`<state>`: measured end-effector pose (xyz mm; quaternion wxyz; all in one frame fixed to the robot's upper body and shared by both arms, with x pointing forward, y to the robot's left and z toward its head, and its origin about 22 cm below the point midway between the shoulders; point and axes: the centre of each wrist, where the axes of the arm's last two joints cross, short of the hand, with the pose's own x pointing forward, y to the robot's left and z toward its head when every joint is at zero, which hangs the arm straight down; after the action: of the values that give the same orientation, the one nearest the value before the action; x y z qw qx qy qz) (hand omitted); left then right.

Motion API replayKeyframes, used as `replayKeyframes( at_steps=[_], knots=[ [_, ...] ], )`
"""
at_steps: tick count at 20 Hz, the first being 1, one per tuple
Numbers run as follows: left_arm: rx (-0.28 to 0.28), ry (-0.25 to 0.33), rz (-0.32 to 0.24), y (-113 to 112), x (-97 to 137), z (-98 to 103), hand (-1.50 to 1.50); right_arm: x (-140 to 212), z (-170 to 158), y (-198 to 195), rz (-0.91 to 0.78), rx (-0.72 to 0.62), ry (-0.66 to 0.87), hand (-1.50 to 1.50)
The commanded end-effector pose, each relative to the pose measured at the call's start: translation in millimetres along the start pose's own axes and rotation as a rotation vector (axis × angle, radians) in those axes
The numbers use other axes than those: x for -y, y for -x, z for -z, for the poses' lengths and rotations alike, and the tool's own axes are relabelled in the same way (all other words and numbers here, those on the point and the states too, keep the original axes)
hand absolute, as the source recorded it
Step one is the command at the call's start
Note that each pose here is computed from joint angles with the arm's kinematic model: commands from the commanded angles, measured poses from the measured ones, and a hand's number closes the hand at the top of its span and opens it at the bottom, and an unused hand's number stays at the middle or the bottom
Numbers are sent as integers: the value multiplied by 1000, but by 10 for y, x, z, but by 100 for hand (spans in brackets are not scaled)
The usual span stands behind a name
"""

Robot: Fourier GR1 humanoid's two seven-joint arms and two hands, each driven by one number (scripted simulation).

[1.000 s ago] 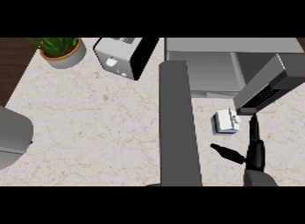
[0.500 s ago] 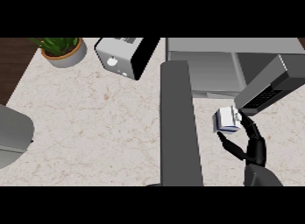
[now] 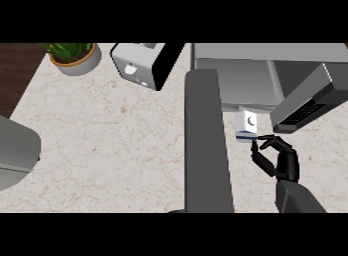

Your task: Pick up the milk, place it into the microwave and close the microwave

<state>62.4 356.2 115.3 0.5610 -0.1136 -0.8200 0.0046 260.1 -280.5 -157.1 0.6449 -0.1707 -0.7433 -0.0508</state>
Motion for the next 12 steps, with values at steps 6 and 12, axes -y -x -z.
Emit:
replayKeyframes(
  at_steps=[6,12],
  knots=[
    [13,18,9,-43,18,86,-150,-172,-39,-11,136,131,-269,150],
    [-17,-12,0,-66,-35,-37,-150,-147,-33,-12,124,141,-319,150]
  ],
)
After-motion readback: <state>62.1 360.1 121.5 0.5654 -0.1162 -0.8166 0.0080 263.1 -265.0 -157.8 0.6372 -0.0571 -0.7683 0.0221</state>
